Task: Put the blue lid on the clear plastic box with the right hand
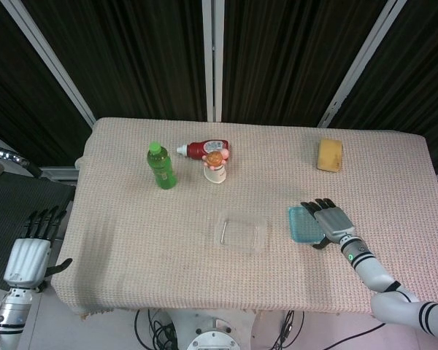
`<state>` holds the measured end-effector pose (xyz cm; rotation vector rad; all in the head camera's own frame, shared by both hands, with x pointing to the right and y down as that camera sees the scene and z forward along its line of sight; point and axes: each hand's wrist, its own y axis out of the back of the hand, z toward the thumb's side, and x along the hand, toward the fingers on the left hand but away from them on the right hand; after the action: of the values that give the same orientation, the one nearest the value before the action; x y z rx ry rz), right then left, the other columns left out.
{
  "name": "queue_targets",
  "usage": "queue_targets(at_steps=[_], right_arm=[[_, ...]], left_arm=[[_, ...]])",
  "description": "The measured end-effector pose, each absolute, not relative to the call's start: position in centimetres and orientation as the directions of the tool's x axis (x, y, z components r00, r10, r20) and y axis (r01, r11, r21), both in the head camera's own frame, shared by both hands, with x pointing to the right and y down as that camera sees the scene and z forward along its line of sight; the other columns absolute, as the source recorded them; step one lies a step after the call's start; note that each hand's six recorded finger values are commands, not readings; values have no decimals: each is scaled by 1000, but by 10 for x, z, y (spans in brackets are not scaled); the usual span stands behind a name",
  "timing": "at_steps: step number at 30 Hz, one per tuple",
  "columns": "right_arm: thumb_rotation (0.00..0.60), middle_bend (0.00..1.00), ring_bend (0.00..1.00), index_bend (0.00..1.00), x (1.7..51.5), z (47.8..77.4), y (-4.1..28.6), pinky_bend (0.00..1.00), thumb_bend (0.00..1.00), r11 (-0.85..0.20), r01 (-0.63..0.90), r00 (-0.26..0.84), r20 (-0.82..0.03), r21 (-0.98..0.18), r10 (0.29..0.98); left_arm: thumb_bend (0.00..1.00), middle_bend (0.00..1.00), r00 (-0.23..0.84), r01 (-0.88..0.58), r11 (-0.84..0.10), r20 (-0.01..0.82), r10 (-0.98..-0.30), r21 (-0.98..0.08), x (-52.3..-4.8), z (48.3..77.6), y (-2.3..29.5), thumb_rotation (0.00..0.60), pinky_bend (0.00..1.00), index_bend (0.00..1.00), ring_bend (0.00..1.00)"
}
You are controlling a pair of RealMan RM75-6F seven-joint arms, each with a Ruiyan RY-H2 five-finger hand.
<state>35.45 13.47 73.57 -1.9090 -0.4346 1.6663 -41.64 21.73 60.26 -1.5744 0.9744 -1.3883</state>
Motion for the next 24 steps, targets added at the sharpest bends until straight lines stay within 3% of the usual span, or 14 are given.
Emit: queue_targets(at_steps=[13, 24], right_arm=[[600, 307, 0, 22, 357, 736, 131, 0, 146, -783, -96, 180, -785, -614, 593], [600, 327, 0, 36, 359, 701, 124, 0, 146, -734, -27, 203, -722, -679, 661]], left_arm=[[0, 0, 103, -28, -380, 375, -921, -925, -414, 601, 216, 600, 0, 57, 0], [0, 0, 114, -26, -380, 375, -920, -925, -410, 601, 214, 600, 0, 58, 0]])
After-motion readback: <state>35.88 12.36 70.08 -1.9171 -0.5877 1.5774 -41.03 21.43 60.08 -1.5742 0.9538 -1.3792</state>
